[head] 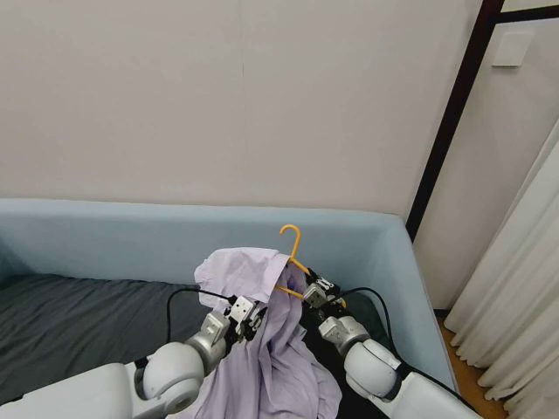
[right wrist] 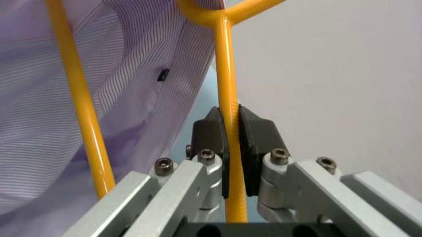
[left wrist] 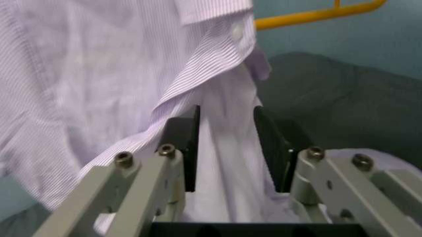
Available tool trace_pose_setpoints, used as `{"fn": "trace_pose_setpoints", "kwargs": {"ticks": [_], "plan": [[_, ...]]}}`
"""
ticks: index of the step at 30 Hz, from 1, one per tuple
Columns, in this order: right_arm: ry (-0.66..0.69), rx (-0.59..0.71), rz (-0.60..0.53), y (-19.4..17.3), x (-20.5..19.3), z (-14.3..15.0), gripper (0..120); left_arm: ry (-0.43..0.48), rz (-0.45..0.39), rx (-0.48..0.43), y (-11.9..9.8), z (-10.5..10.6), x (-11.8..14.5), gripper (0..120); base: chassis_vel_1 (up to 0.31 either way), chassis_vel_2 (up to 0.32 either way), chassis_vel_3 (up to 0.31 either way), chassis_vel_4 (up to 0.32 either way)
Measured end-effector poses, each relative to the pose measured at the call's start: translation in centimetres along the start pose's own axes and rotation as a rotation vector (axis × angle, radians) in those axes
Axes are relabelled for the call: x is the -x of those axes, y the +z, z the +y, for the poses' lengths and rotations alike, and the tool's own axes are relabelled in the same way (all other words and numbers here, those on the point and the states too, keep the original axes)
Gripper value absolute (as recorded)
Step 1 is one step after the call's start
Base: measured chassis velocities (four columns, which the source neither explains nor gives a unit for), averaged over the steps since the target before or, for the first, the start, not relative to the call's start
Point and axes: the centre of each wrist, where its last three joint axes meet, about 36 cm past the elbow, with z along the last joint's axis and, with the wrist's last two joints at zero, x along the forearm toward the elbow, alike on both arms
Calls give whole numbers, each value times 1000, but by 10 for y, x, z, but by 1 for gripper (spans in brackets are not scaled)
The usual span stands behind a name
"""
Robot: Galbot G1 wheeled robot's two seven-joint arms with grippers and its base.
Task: Pick up the clothes from the sofa and hang them on the clothes hanger.
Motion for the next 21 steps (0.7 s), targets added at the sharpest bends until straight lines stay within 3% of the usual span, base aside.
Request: {"fn": "trace_pose_setpoints", "kwargs": {"ticks": [2, 4, 6, 8, 9, 12, 14, 15, 18, 19, 21], "plan": [[33, -57, -34, 10, -3, 0, 4, -9, -63, 40, 8, 11, -27, 52, 0, 0, 0, 0], [44, -83, -47, 15, -3, -1, 4, -7, -91, 50, 12, 18, -34, 56, 0, 0, 0, 0], [63, -130, -67, 25, -3, -5, 4, 20, -159, 78, 16, 35, -48, 63, 0, 0, 0, 0], [80, -172, -83, 34, -2, -11, 4, 81, -275, 111, 6, 66, -60, 76, 0, 0, 0, 0], [80, -172, -83, 34, -2, -11, 4, 81, -275, 111, 6, 66, -60, 76, 0, 0, 0, 0], [95, -212, -107, 38, 2, -17, 4, 123, -363, 102, -12, 101, -57, 89, 0, 0, 0, 0], [97, -218, -113, 37, 4, -19, 4, 125, -380, 99, -17, 110, -55, 91, 0, 0, 0, 0], [96, -227, -134, 34, 11, -19, 4, 125, -399, 102, -24, 125, -54, 97, 0, 0, 0, 0], [83, -240, -185, 25, 25, -16, 4, 120, -423, 112, -35, 172, -44, 100, 0, 0, 0, 0], [83, -240, -185, 25, 25, -16, 4, 120, -423, 112, -35, 172, -44, 100, 0, 0, 0, 0], [79, -245, -193, 24, 26, -15, 4, 139, -449, 114, -46, 199, -30, 100, 0, 0, 0, 0]]}}
